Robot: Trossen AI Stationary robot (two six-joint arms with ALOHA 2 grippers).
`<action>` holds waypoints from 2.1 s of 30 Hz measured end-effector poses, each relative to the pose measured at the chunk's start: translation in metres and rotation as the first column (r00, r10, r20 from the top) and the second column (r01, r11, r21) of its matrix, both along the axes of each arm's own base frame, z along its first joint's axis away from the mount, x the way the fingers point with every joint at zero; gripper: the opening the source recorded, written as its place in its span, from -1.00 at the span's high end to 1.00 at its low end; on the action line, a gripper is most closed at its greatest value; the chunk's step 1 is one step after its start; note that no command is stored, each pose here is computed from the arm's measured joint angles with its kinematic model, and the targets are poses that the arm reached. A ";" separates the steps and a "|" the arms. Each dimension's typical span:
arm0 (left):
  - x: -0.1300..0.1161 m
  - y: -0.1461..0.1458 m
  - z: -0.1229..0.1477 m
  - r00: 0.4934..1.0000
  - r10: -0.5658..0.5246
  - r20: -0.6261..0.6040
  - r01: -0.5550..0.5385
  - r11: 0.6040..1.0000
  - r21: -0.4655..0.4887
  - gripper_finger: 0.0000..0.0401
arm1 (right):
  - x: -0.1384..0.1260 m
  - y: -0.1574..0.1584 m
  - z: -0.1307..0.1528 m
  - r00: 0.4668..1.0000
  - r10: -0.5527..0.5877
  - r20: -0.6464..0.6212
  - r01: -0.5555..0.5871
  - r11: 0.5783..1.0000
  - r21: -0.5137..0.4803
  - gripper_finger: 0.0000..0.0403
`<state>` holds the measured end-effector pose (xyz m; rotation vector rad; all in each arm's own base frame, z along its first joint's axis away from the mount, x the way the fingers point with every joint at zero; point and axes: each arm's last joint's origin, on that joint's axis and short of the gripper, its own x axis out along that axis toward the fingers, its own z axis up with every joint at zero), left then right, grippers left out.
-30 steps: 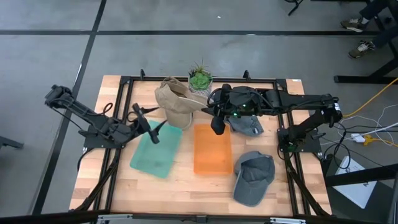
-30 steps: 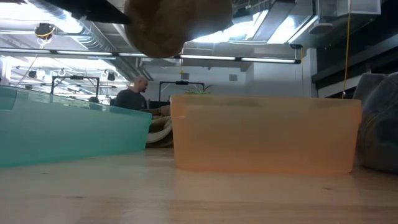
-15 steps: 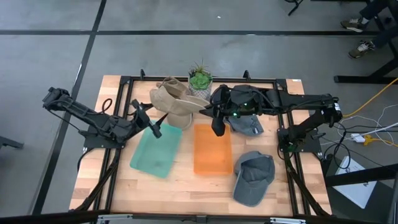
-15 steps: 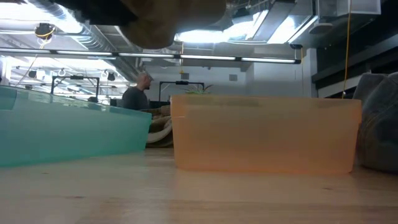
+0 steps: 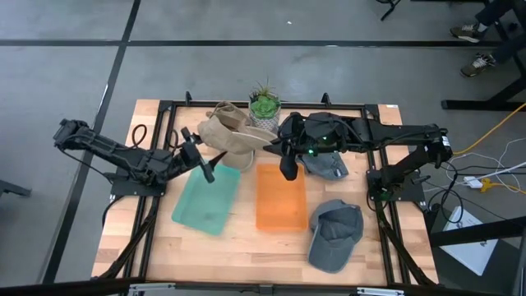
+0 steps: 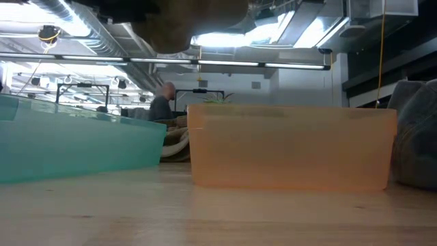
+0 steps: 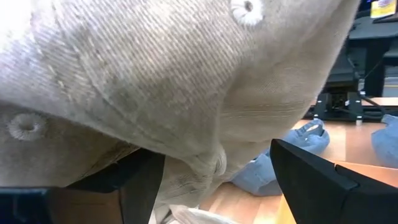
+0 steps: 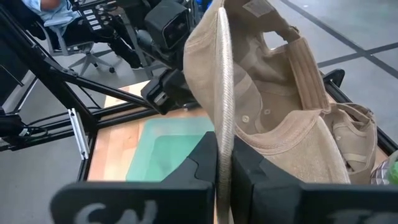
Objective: Pick & Place hat
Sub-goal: Put the right brown cap into the orange bin
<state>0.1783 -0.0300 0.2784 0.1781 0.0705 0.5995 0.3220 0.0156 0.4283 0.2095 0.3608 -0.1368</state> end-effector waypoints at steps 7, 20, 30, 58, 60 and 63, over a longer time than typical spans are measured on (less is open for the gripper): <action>0.001 0.004 0.000 1.000 0.024 0.000 -0.024 1.000 0.000 -0.13 | 0.000 0.001 0.000 1.000 0.002 0.000 -0.002 1.000 0.001 0.91; 0.001 0.005 0.000 1.000 0.022 -0.010 -0.022 1.000 0.011 0.82 | 0.000 0.001 -0.001 1.000 0.017 -0.009 -0.017 1.000 0.006 0.91; 0.002 0.000 -0.013 0.979 -0.172 -0.109 0.169 0.985 -0.037 0.81 | -0.003 0.001 -0.006 0.998 0.019 -0.067 -0.019 1.000 0.004 0.91; -0.012 -0.015 -0.021 0.661 -0.734 -0.157 0.691 0.676 -0.255 0.85 | -0.007 0.002 -0.014 0.983 0.092 -0.159 -0.091 0.996 0.014 0.64; -0.012 -0.015 -0.021 0.659 -0.737 -0.152 0.690 0.672 -0.269 0.86 | -0.007 0.002 -0.015 0.981 0.088 -0.170 -0.088 0.996 0.012 0.51; -0.013 -0.014 -0.020 0.666 -0.734 -0.131 0.683 0.672 -0.288 0.87 | -0.008 0.002 -0.017 0.976 0.086 -0.199 -0.085 0.996 0.013 0.29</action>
